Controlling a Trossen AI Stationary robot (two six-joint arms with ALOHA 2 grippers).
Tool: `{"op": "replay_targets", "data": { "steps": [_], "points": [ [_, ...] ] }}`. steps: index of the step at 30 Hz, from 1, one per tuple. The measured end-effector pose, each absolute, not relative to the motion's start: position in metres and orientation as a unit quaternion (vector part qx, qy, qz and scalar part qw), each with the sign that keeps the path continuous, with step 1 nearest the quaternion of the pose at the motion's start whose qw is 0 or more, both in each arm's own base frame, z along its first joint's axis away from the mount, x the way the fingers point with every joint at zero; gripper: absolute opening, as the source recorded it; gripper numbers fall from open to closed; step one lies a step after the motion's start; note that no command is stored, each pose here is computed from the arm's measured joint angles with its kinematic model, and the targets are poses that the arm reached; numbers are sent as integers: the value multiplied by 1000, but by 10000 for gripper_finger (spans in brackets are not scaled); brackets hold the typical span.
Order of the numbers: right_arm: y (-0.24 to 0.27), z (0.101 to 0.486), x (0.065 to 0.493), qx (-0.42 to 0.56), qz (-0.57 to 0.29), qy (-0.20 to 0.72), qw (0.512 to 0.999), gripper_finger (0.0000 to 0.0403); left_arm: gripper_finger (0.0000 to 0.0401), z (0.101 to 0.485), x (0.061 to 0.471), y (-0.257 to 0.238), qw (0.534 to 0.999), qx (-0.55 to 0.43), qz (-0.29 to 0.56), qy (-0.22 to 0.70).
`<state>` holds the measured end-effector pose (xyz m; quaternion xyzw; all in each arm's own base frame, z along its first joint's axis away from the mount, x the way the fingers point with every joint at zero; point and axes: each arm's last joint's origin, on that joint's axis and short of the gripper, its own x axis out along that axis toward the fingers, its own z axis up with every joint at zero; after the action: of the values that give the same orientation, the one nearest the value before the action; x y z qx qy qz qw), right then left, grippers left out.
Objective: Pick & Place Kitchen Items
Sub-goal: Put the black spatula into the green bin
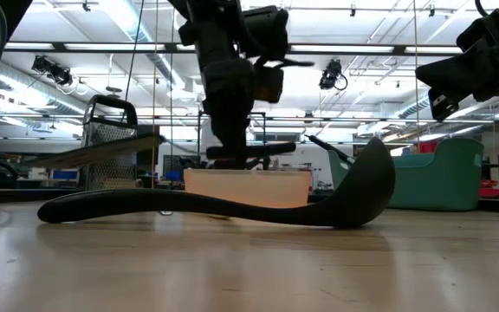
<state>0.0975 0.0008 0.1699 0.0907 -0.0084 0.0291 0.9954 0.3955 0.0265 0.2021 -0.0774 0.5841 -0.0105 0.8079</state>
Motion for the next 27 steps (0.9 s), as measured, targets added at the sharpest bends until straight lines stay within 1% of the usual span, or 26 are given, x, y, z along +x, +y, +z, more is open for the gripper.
{"op": "replay_targets", "data": {
  "steps": [5,12,16,19,27],
  "points": [
    [1,170,98,90,29,-8,995,27,119,215,400,36,818,-74,-5,570],
    [1,170,98,87,29,-9,996,27,119,223,401,45,822,-74,-1,565],
    [1,170,98,87,29,-9,996,27,119,235,402,46,823,-62,2,565],
    [1,170,98,87,29,-9,996,27,119,252,399,46,828,-52,9,558],
    [1,170,98,87,29,-10,996,27,119,307,381,46,871,-49,32,487]
  ]
}}
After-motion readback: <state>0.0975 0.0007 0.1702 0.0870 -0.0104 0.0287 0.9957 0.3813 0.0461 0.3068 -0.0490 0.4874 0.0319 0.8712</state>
